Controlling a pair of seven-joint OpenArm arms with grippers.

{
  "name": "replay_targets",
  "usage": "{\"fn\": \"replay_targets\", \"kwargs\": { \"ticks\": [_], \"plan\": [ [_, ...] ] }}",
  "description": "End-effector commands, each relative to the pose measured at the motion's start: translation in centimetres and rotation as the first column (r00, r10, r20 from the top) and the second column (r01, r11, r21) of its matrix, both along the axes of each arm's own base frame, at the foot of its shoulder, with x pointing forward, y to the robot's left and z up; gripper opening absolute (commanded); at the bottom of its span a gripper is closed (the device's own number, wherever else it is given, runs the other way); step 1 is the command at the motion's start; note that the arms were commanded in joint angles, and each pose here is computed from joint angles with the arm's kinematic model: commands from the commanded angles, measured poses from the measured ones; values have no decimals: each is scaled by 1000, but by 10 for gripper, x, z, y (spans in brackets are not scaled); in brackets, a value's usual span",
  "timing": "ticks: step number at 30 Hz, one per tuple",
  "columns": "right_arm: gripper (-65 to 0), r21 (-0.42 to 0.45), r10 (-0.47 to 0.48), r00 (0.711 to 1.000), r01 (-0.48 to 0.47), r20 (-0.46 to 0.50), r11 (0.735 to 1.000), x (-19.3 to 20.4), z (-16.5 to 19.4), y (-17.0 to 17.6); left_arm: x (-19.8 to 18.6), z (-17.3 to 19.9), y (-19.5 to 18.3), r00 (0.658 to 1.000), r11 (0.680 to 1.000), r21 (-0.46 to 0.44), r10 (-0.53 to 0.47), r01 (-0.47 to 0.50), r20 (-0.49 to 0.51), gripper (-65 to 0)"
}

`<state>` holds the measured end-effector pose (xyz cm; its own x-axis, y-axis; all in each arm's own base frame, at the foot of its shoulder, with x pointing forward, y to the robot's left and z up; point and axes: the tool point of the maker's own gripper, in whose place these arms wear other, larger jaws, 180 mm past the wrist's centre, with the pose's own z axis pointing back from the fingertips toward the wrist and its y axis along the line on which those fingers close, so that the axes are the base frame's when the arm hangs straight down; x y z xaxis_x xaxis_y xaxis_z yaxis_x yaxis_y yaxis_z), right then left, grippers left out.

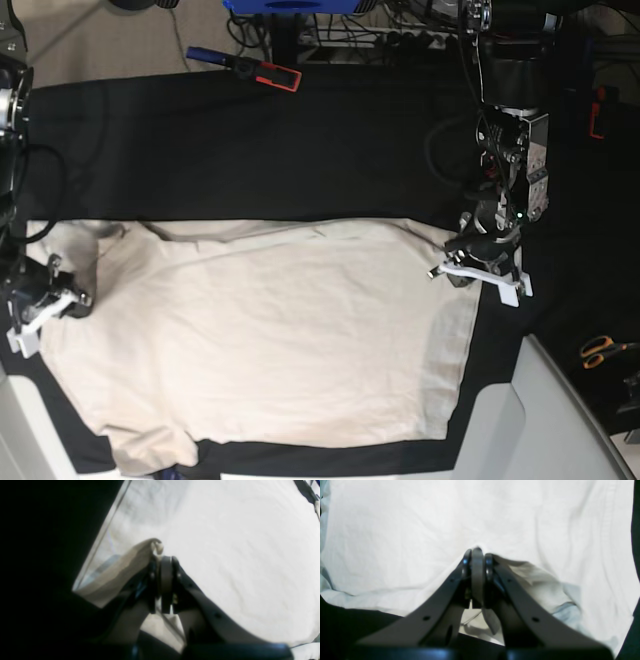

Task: Fold the T-shirt properly
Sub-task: 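Lift the shirt edge with both grippers and fold it across the body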

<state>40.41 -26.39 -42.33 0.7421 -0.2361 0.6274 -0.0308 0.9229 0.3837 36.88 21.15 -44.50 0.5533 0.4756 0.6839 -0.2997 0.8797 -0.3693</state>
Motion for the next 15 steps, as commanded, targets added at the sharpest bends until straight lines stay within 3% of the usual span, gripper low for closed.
{"fn": "replay_targets", "kwargs": {
  "ticks": [1, 4, 9, 15],
  "plan": [
    [-645, -8, -20, 996, 21, 85, 1000, 19, 26, -12, 17, 19, 3, 998, 1000, 11, -1, 0, 64, -650],
    [-645, -9, -23, 995, 24, 95, 1000, 20, 27, -13, 18, 20, 6, 998, 1000, 23, -1, -1, 65, -650],
    [-645, -8, -29, 993, 30, 110, 1000, 23, 30, -14, 17, 18, 9, 998, 990, 138, -43, 36, 42, -650],
    [-645, -7, -42, 988, 43, 150, 999, 29, 36, -15, 26, 24, 4, 997, 991, 129, -44, 36, 60, -650]
  ]
}}
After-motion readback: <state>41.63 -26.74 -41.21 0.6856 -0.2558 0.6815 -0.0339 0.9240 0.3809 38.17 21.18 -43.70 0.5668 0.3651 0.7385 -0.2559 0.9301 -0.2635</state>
